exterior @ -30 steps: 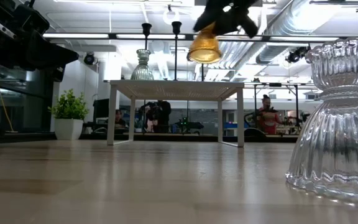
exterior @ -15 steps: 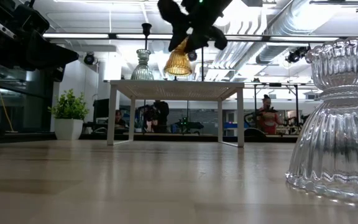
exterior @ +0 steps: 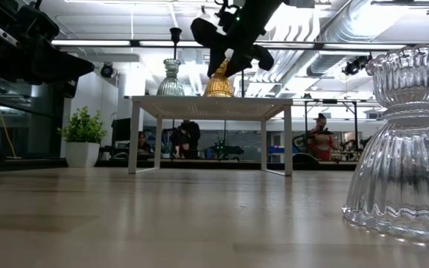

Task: Pick & Place candle stick holders
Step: Put the brown glass candle holder on the shelf

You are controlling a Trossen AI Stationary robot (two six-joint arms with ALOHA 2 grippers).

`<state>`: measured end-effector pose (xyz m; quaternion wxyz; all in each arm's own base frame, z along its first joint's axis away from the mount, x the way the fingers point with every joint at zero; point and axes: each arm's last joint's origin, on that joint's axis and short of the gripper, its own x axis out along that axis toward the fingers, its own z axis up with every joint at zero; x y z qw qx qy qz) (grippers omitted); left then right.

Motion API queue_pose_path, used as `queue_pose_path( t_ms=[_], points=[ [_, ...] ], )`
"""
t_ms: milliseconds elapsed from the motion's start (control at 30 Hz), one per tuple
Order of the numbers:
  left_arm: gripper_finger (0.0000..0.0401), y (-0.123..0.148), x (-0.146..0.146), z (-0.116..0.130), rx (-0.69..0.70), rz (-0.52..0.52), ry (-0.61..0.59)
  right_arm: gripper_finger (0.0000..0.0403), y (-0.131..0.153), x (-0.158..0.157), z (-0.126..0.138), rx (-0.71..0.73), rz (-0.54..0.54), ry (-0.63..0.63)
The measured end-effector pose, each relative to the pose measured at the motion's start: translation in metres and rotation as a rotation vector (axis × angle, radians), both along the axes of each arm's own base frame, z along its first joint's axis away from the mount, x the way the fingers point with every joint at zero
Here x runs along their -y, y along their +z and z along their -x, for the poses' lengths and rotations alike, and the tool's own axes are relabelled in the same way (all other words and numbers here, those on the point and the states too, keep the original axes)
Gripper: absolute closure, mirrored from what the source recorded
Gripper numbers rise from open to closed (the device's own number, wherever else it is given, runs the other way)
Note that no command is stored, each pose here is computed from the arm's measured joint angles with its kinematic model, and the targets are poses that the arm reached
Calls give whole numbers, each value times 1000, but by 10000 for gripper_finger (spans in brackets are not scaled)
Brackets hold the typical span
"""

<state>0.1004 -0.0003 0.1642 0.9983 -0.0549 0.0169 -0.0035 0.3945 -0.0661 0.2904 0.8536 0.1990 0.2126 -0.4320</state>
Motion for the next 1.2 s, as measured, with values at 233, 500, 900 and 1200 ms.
queue_pose_path(
  t_ms=[233,500,900,1200],
  points=[
    [401,0,0,0,0,0,-1,280,-7,0,-8,18,0,7],
    [401,0,0,0,-1,0,-1,280,-6,5,-7,17,7,-3],
    [401,0,0,0,-1,0,-1,280,-7,12,-5,-6,19,-12],
    [401,0,0,0,-1,0,0,279,-15,13,-14,2,29,14]
  ],
)
